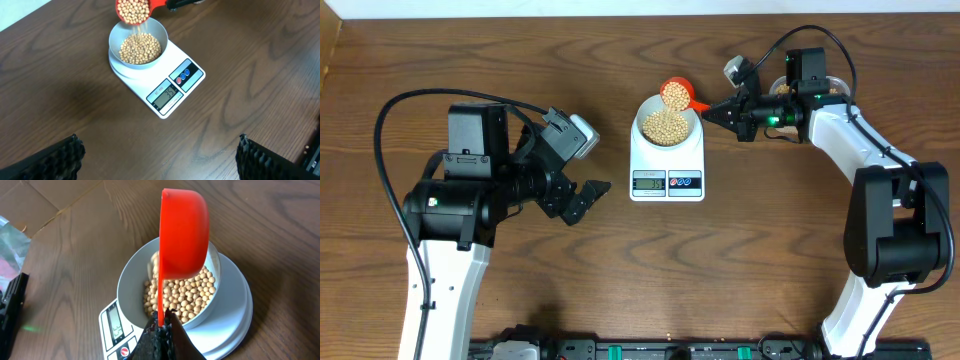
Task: Scoop item into bowl and weigh 50g on scale
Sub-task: 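Tilt the scoop with the right gripper to pour beans into bowl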
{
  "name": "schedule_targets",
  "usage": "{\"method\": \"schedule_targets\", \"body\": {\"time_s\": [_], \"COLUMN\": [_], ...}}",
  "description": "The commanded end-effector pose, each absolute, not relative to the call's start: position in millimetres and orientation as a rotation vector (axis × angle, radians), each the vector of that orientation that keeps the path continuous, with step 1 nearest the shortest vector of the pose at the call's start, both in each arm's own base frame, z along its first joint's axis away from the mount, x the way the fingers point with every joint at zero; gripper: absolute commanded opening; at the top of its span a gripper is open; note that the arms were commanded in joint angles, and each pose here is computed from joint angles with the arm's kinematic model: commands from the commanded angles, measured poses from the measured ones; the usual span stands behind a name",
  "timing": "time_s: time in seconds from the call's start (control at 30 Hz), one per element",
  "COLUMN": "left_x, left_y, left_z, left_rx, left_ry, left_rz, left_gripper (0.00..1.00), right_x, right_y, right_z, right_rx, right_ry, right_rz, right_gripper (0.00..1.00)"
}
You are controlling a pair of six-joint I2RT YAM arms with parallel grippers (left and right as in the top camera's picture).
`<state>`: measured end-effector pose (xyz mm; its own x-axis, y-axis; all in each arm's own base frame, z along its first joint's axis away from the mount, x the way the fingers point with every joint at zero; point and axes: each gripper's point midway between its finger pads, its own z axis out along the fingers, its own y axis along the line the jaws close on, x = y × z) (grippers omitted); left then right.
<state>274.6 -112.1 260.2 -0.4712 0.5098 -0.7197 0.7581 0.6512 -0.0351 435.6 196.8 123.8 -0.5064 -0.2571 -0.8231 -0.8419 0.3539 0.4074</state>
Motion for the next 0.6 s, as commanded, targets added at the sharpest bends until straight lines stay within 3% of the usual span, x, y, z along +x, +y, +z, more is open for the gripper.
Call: {"method": "schedule_targets", "body": {"time_s": [0.0, 0.57], "left_x": [275.6, 275.6], "left_y": [-113.5, -113.5], "left_z": [273.6, 273.6], "left_rx": [0.972, 0.972], "left_ry": [2.138, 2.138], "left_rz": [-0.467, -0.467], "left_gripper": [0.99, 0.99], "right_x": [434.0, 433.7], "right_y": [199.7, 201.4], "right_z": [119.9, 120.2], "right_rx": [-0.976, -0.981], "right_ry": [1.943, 1.939], "right_rz": [1.147, 1.147], "right_gripper": [0.01, 0.01]}}
